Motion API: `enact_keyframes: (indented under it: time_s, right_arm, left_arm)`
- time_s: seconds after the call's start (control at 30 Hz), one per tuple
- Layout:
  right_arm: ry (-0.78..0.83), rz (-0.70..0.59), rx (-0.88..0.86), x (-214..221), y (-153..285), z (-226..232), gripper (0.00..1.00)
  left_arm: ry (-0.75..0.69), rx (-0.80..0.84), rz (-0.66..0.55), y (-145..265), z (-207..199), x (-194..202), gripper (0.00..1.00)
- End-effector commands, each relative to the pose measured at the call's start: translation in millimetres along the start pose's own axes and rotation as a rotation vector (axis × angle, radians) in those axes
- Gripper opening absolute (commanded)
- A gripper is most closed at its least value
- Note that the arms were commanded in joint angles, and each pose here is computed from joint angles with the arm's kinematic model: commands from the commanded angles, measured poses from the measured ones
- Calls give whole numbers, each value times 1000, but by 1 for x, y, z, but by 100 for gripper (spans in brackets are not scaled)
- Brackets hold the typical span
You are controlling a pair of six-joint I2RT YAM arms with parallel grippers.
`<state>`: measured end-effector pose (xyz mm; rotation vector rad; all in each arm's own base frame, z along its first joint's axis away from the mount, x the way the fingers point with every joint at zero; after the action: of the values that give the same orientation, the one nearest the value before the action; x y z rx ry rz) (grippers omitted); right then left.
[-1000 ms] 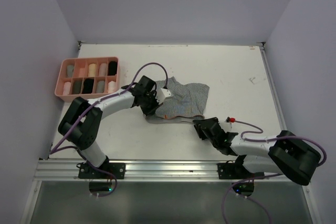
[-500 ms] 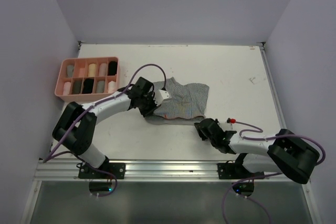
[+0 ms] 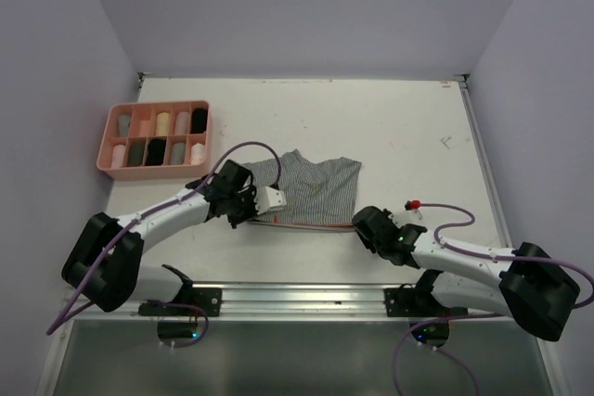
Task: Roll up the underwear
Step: Flatten the underwear
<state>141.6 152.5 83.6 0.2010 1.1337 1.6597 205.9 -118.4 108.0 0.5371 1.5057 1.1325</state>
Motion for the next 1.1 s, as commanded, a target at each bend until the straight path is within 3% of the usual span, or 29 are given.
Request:
enact_keyframes:
  time_s: [0.0,0.1,0.27,0.33,0.4,0.47,0.7,0.8,0.87,0.97,1.0,1.07]
  right_arm:
    - [218,-91,122,-12,2,-23,0]
    - [286,-39,111,-9,5,-19,0]
    - [412,10,53,-11,19,-2,5]
    - [430,-26,29,-18,25,4,2]
    - [422,-90,12,-29,33,4,0]
    - [412,-177,31,-45,31,2,0]
    - [425,-214,92,-77,-13,12,0]
    - [437,-230,6,-98,-33,53,0]
    - [505,-215,44,-108,-62,69,0]
    - [549,-187,-15,-130,-97,122,0]
    - [545,-183,-98,-140,-99,158,0]
    - [597,-129,-79,-143,-122,173,0]
  left_arm:
    - [-69,3,30,6,-5,14,0]
    - [-71,60,31,4,-11,15,0]
    - [-76,154,-61,10,-14,-5,26]
    - [-79,194,-110,16,-15,-16,39]
    - [-106,231,-187,29,-15,-33,45]
    - [-134,246,-252,41,-16,-45,48]
    - [-139,164,-373,61,-8,-68,62]
    - [-93,82,-363,48,7,-73,61]
    - [-37,17,-343,34,24,-82,57]
    - [-15,3,-311,11,43,-94,46]
    - [-13,8,-307,5,47,-97,40]
    - [-39,46,-282,-16,53,-97,36]
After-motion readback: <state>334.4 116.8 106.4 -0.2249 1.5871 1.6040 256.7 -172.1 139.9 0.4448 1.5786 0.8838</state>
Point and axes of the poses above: each gripper's point midway between its finger pads, its own y axis back along the fingers, its own z axis along the line the jaws close on, x = y × z, the point moved 9 cm from there along y, back along the fingers, and after that the axes turned 5 degrees about y, right-handed, at the moved point
